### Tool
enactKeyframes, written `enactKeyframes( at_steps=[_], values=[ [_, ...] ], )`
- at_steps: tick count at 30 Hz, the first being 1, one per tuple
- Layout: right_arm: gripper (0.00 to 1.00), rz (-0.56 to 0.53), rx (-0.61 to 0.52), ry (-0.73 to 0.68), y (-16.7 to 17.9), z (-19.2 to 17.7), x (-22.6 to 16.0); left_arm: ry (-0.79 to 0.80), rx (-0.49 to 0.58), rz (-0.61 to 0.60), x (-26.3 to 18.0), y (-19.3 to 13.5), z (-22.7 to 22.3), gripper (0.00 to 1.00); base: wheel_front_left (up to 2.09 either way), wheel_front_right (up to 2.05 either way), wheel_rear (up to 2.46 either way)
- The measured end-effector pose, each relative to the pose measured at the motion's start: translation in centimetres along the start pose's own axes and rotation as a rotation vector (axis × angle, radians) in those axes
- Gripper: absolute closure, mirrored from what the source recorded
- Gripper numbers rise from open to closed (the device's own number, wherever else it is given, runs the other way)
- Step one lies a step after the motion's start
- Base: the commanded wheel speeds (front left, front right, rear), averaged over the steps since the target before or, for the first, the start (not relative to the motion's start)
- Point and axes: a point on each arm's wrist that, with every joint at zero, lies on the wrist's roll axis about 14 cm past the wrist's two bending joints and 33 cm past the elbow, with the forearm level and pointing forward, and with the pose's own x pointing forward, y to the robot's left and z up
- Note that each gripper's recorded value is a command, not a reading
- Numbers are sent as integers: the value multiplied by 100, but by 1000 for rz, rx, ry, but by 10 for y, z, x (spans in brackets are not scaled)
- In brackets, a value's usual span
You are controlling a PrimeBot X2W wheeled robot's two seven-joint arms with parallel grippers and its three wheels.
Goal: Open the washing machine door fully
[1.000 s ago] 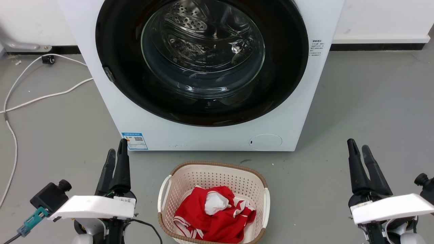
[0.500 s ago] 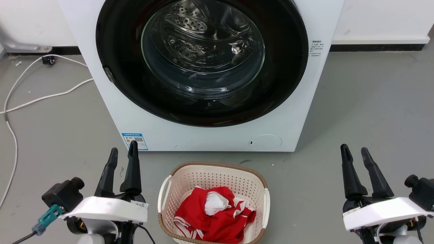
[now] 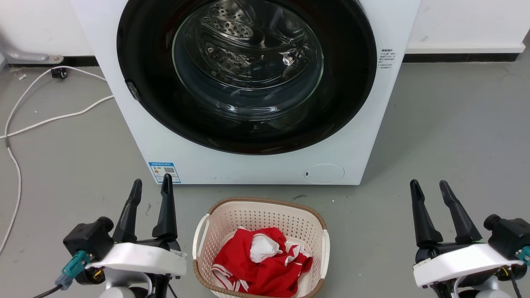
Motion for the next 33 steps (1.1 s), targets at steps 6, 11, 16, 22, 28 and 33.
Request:
enactKeyframes(
  at_steps=[6,11,16,22,28,33],
  values=[
    [0,8,-62,0,2,1,0,-3,78,-8,-1,-2,0,0,0,0,0],
    [0,11,-105,4,2,1,-1,-9,138,-18,-1,-4,1,0,0,0,0],
    [0,12,-137,6,1,-1,-3,-13,205,-34,-2,-7,0,0,0,0,0],
    [0,20,-178,7,3,-1,-4,-18,251,-41,-3,-9,0,0,0,0,0],
    [0,26,-212,8,4,-2,-4,-23,288,-46,-4,-10,-1,0,0,0,0],
    [0,32,-237,8,6,-2,-4,-29,316,-48,-5,-11,-1,0,0,0,0]
  ],
)
